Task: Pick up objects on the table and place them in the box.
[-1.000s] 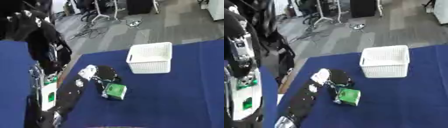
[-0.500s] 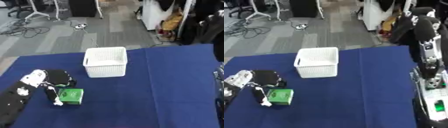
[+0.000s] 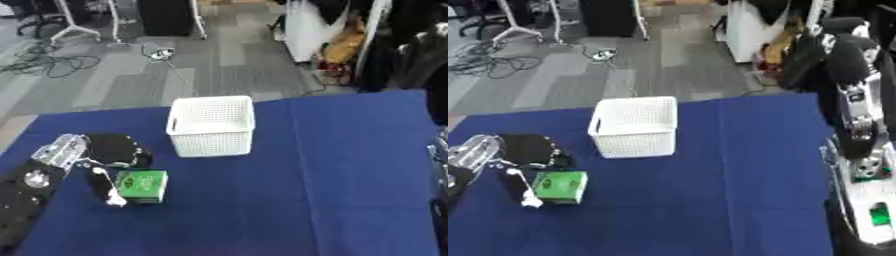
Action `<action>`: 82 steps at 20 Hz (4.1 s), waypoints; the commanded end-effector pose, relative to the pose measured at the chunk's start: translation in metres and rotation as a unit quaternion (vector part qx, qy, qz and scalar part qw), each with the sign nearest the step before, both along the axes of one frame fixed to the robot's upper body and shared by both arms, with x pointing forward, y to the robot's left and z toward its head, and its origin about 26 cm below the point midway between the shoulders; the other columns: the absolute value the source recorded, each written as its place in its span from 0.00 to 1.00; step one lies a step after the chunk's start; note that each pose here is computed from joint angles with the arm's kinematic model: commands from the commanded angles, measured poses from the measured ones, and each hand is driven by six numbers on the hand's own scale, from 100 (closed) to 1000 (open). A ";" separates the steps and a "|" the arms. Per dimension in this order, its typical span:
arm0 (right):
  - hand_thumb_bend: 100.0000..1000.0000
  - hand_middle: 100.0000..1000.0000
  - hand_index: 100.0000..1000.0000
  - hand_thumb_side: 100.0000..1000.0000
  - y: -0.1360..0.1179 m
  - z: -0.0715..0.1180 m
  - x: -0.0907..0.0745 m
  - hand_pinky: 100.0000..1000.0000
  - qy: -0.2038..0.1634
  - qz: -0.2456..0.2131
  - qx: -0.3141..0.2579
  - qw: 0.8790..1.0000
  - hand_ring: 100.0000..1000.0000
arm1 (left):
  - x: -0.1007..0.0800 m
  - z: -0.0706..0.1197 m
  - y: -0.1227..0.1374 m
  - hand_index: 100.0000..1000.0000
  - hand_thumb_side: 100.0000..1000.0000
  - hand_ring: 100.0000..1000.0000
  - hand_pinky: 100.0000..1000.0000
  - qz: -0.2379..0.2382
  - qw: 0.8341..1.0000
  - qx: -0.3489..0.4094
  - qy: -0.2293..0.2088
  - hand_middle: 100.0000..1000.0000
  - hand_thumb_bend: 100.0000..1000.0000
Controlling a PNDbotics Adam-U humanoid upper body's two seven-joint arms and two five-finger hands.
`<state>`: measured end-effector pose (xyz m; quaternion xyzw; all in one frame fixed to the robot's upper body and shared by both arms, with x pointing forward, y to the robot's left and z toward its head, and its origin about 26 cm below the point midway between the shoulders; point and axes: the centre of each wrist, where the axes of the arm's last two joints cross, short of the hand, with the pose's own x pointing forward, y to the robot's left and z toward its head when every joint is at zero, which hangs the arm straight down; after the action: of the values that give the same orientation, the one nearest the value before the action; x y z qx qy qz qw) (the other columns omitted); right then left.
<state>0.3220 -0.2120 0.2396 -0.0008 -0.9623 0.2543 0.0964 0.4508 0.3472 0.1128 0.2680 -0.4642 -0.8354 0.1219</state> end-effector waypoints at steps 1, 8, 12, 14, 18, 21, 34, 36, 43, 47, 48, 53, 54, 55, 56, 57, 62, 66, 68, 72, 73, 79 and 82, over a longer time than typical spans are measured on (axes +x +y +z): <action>0.00 0.15 0.34 0.96 -0.003 0.008 -0.002 0.04 -0.013 -0.002 -0.005 1.000 0.14 | 0.003 0.035 0.011 0.25 0.78 0.00 0.00 0.008 0.999 -0.004 -0.031 0.03 0.00; 0.00 0.15 0.34 0.96 -0.003 0.007 -0.002 0.04 -0.010 -0.001 -0.008 1.000 0.14 | 0.003 0.059 0.010 0.25 0.78 0.00 0.00 0.007 0.999 -0.028 -0.039 0.02 0.00; 0.00 0.15 0.34 0.95 -0.004 0.007 -0.002 0.04 -0.010 -0.002 -0.008 1.000 0.14 | 0.004 0.077 0.006 0.25 0.77 0.00 0.00 -0.001 0.998 -0.047 -0.050 0.02 0.00; 0.00 0.15 0.34 0.95 -0.004 0.007 -0.002 0.04 -0.010 -0.002 -0.008 1.000 0.14 | 0.004 0.086 0.004 0.25 0.77 0.00 0.00 -0.005 0.997 -0.053 -0.055 0.02 0.00; 0.00 0.15 0.34 0.95 -0.004 0.007 -0.002 0.04 -0.009 -0.001 -0.009 1.000 0.14 | 0.005 0.107 -0.001 0.24 0.77 0.00 0.00 -0.011 0.996 -0.060 -0.068 0.02 0.00; 0.00 0.15 0.34 0.95 -0.003 0.007 -0.002 0.04 -0.009 0.000 -0.009 1.000 0.14 | 0.006 0.123 -0.007 0.24 0.77 0.00 0.00 -0.017 0.995 -0.061 -0.082 0.02 0.00; 0.00 0.15 0.34 0.95 -0.003 0.007 -0.003 0.05 -0.008 0.002 -0.002 1.000 0.14 | 0.021 0.152 -0.034 0.24 0.77 0.00 0.00 -0.025 0.990 -0.073 -0.121 0.03 0.00; 0.00 0.15 0.34 0.95 -0.001 0.007 -0.003 0.05 -0.008 0.005 0.000 1.000 0.14 | 0.024 0.152 -0.037 0.24 0.77 0.00 0.00 -0.026 0.989 -0.075 -0.123 0.03 0.00; 0.00 0.15 0.34 0.95 0.004 0.009 -0.004 0.05 -0.007 0.013 0.006 1.000 0.14 | 0.035 0.152 -0.059 0.24 0.77 0.00 0.00 -0.049 0.987 -0.069 -0.137 0.04 0.00; 0.00 0.15 0.34 0.95 0.008 0.011 -0.005 0.05 -0.009 0.022 0.008 1.000 0.14 | 0.041 0.154 -0.070 0.24 0.77 0.00 0.00 -0.061 0.982 -0.069 -0.165 0.04 0.00; 0.00 0.15 0.34 0.95 0.009 0.011 -0.005 0.05 -0.009 0.024 0.008 1.000 0.14 | 0.042 0.152 -0.071 0.24 0.77 0.00 0.00 -0.062 0.981 -0.069 -0.171 0.04 0.00; 0.00 0.15 0.34 0.95 0.017 0.013 -0.007 0.05 -0.011 0.042 0.013 0.999 0.14 | 0.050 0.146 -0.081 0.24 0.77 0.00 0.00 -0.076 0.970 -0.079 -0.219 0.05 0.00; 0.00 0.15 0.34 0.95 0.018 0.014 -0.007 0.05 -0.012 0.046 0.014 0.999 0.14 | 0.052 0.143 -0.080 0.24 0.77 0.00 0.00 -0.074 0.967 -0.079 -0.229 0.05 0.00; 0.00 0.15 0.34 0.95 0.020 0.015 -0.007 0.05 -0.012 0.048 0.015 0.999 0.14 | 0.054 0.140 -0.080 0.24 0.77 0.00 0.00 -0.069 0.966 -0.076 -0.239 0.05 0.00; 0.00 0.15 0.34 0.95 0.020 0.015 -0.008 0.05 -0.012 0.050 0.016 0.999 0.14 | 0.055 0.136 -0.079 0.24 0.77 0.00 0.00 -0.063 0.964 -0.071 -0.248 0.05 0.00; 0.00 0.15 0.34 0.95 0.021 0.015 -0.008 0.05 -0.012 0.052 0.017 0.998 0.14 | 0.057 0.133 -0.078 0.24 0.77 0.00 0.00 -0.056 0.962 -0.065 -0.257 0.05 0.00; 0.00 0.15 0.34 0.95 0.025 0.017 -0.009 0.05 -0.012 0.060 0.022 0.998 0.14 | 0.062 0.115 -0.068 0.25 0.77 0.00 0.00 -0.021 0.953 -0.032 -0.299 0.06 0.01; 0.00 0.15 0.34 0.95 0.027 0.018 -0.010 0.05 -0.012 0.066 0.023 0.997 0.14 | 0.064 0.106 -0.060 0.24 0.77 0.00 0.00 -0.004 0.944 -0.009 -0.330 0.06 0.01; 0.00 0.15 0.34 0.95 0.027 0.018 -0.010 0.05 -0.012 0.067 0.024 0.997 0.14 | 0.064 0.104 -0.057 0.24 0.77 0.00 0.01 0.002 0.940 0.002 -0.341 0.07 0.01; 0.00 0.15 0.34 0.95 0.028 0.018 -0.011 0.05 -0.012 0.069 0.023 0.997 0.14 | 0.065 0.100 -0.054 0.24 0.77 0.00 0.04 0.008 0.935 0.025 -0.353 0.07 0.01; 0.00 0.15 0.34 0.95 0.028 0.018 -0.011 0.05 -0.012 0.070 0.023 0.997 0.14 | 0.065 0.100 -0.053 0.25 0.77 0.00 0.05 0.009 0.934 0.030 -0.355 0.08 0.01; 0.00 0.15 0.34 0.94 0.029 0.019 -0.011 0.05 -0.013 0.073 0.023 0.997 0.14 | 0.065 0.099 -0.052 0.34 0.68 0.06 0.21 0.041 0.920 0.063 -0.385 0.16 0.00; 0.00 0.15 0.34 0.94 0.029 0.019 -0.011 0.05 -0.013 0.074 0.024 0.997 0.14 | 0.066 0.095 -0.052 0.69 0.73 0.41 0.60 0.061 0.918 0.058 -0.388 0.46 0.14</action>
<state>0.3139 -0.1867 0.2485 0.0648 -0.9655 0.2374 0.0848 0.5141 0.2944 0.1888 0.5848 -0.4090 -0.6999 -0.0297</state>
